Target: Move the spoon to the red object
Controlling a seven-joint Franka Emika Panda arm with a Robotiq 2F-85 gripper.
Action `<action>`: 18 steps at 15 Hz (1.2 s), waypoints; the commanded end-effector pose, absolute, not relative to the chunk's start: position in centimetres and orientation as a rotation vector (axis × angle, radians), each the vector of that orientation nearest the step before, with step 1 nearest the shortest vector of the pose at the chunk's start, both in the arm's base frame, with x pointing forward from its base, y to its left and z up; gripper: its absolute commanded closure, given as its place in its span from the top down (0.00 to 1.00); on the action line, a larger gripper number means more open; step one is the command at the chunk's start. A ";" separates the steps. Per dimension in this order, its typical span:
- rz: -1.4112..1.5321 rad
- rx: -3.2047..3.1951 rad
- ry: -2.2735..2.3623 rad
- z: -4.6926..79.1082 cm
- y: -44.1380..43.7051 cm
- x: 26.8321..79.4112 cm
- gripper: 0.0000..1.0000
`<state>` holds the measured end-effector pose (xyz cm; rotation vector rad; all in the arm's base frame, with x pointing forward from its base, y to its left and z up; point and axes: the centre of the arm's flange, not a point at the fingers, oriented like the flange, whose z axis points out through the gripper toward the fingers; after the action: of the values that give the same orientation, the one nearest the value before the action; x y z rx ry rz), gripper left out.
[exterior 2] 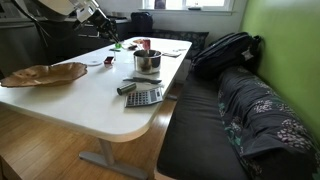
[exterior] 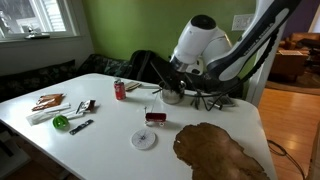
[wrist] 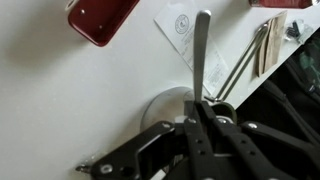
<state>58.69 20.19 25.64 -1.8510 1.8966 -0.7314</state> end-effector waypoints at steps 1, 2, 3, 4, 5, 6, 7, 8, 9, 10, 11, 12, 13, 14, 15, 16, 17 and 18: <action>-0.721 -1.782 1.935 21.6 24.3 57.6 0.02; -0.714 -1.790 1.924 21.4 25.2 57.1 0.02; -0.674 -1.770 1.922 21.8 25.8 56.4 0.02; -0.621 -1.829 1.862 22.2 26.5 55.2 0.02; -0.678 -1.847 1.880 22.3 25.9 57.1 0.02; -0.670 -1.863 1.861 22.2 26.6 56.7 0.08; -0.671 -1.867 1.857 22.2 26.7 56.6 0.08; -0.674 -1.864 1.860 22.2 26.5 56.8 0.08; -0.677 -1.860 1.864 22.3 26.1 57.0 0.02; -0.671 -1.796 1.964 21.9 26.4 57.5 0.02; -0.680 -1.738 2.055 21.3 26.6 58.0 0.02; -0.645 -1.722 2.109 20.8 26.8 58.4 0.02; -0.638 -1.698 2.167 20.2 27.0 58.7 0.02; -0.633 -1.653 2.228 19.7 27.1 58.9 0.02; -0.601 -1.603 2.286 19.4 27.3 59.1 0.02; -0.587 -1.559 2.313 19.4 27.7 59.3 0.02; -0.602 -1.517 2.331 19.5 28.1 59.5 0.02; -0.593 -1.500 2.331 19.8 28.2 59.9 0.02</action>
<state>58.15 27.20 20.06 -1.6332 2.2579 -0.6038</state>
